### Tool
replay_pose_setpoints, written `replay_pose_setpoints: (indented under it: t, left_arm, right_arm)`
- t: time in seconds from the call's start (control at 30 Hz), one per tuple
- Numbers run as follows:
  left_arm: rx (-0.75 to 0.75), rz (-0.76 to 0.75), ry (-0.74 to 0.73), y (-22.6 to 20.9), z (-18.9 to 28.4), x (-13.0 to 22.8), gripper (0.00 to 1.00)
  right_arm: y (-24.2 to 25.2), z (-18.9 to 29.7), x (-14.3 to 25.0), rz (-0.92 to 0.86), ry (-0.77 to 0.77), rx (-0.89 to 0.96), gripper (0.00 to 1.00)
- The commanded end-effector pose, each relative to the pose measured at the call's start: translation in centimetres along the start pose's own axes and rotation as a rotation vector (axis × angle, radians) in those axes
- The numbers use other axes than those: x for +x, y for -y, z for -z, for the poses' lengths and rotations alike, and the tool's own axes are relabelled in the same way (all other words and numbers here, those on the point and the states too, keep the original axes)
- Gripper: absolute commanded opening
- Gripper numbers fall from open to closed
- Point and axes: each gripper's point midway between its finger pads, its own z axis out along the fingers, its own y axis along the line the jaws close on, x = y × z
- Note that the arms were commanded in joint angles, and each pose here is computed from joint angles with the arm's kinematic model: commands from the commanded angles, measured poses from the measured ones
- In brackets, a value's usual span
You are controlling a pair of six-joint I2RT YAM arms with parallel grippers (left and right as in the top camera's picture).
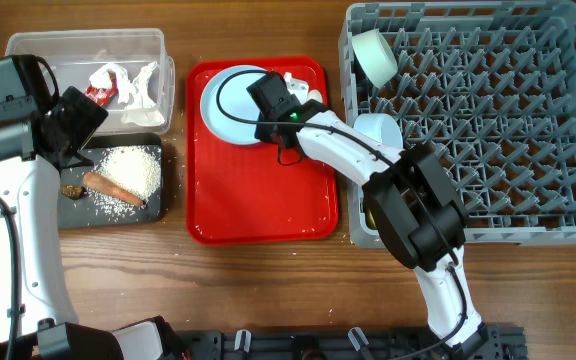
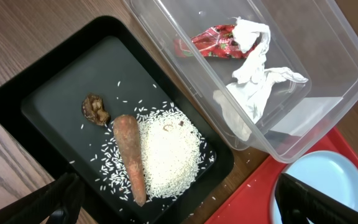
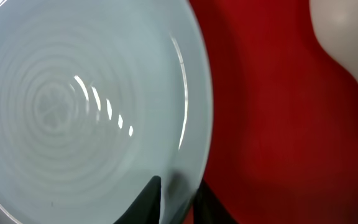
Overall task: Sort waste into correct bins and load items into the dishwasher rack
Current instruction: 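Grasp the light-blue plate and stand it upright in the rack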
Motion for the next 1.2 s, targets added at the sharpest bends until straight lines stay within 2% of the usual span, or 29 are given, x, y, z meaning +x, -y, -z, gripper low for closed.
replay_pose_setpoints:
  t: [0.0, 0.1, 0.27, 0.57, 0.73, 0.9, 1.0, 1.17]
  left_arm:
    - [0.011, 0.0, 0.02, 0.2, 0.6, -0.6, 1.0]
    - [0.011, 0.0, 0.02, 0.2, 0.6, -0.6, 1.0]
    - [0.011, 0.0, 0.02, 0.2, 0.6, -0.6, 1.0]
    - [0.011, 0.0, 0.02, 0.2, 0.6, -0.6, 1.0]
    - [0.011, 0.0, 0.02, 0.2, 0.6, -0.6, 1.0]
    - [0.011, 0.0, 0.02, 0.2, 0.6, -0.6, 1.0]
    - [0.011, 0.0, 0.02, 0.2, 0.6, -0.6, 1.0]
    - [0.011, 0.0, 0.02, 0.2, 0.6, -0.6, 1.0]
  right_arm:
    - [0.4, -0.4, 1.2, -0.023, -0.061, 0.003, 0.11]
    - [0.1, -0.1, 3.5, -0.021, -0.181, -0.029, 0.04]
    - [-0.4, 0.6, 5.4, 0.024, -0.309, -0.1, 0.04]
    - [0.1, 2.1, 3.5, 0.14, -0.368, -0.207, 0.04]
    - [0.8, 4.8, 0.5, 0.286, -0.304, -0.24, 0.04]
    - [2.7, 8.2, -2.7, 0.388, -0.172, -0.122, 0.04]
    - [4.4, 11.6, -4.5, 0.435, -0.088, -0.008, 0.04]
    - [5.8, 18.1, -7.8, 0.453, 0.082, 0.084, 0.04]
